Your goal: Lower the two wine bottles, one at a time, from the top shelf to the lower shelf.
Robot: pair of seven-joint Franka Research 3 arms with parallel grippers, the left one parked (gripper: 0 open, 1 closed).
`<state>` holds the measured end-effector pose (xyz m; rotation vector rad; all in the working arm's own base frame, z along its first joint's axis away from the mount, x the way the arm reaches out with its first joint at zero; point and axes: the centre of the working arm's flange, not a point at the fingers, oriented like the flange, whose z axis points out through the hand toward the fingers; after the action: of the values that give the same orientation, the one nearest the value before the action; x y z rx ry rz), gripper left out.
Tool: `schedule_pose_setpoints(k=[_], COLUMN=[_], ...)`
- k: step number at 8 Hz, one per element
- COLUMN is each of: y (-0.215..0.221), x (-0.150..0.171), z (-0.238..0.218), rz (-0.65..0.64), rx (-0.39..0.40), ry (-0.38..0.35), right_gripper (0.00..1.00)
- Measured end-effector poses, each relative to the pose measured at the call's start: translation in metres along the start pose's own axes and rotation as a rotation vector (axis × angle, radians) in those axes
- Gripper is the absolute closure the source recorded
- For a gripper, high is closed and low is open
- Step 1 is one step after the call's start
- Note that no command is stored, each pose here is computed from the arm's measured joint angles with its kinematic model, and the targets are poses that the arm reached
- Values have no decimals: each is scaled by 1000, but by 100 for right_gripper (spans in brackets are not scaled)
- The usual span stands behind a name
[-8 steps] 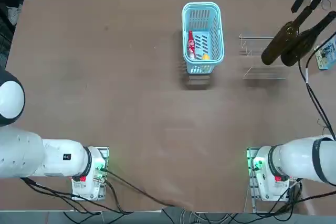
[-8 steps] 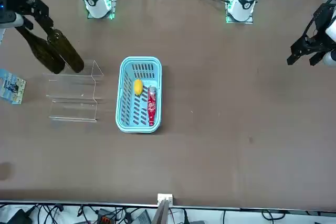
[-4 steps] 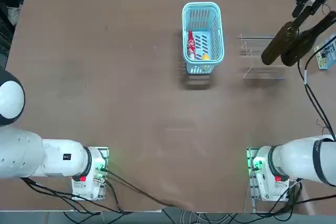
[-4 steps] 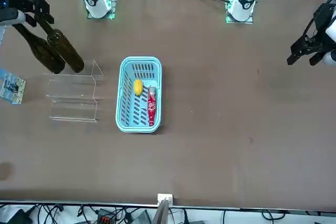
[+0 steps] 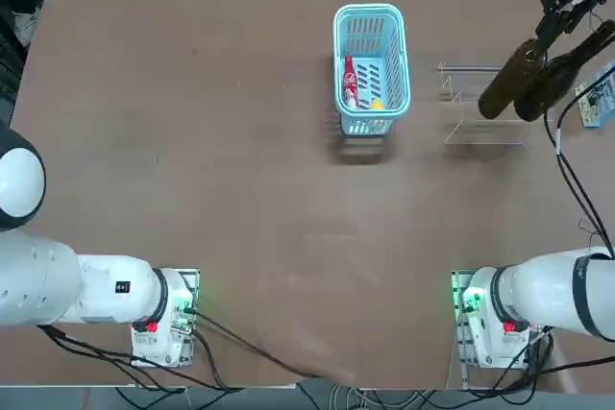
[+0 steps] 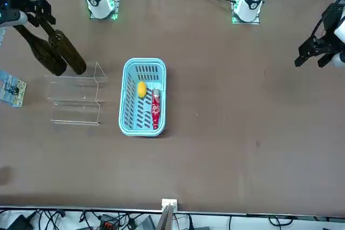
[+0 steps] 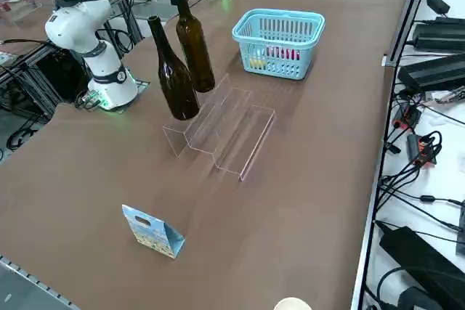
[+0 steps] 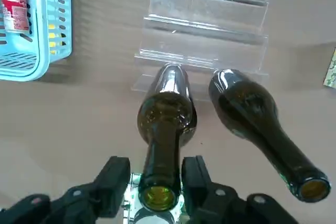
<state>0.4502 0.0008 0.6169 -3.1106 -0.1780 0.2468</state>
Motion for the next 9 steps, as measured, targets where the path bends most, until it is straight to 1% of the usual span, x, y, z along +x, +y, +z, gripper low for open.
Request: schedule_pose_setpoints(k=[1,2,3,7,9], y=[0,1,1,2,3], x=[0,0,0,1,17], z=[0,0,0,-2,-10], rz=[0,1,1,-4,-38], rx=[-1,-6,-11,-19,-29], ry=[0,-1,0,7,26], right_gripper=[43,56,61,61,61])
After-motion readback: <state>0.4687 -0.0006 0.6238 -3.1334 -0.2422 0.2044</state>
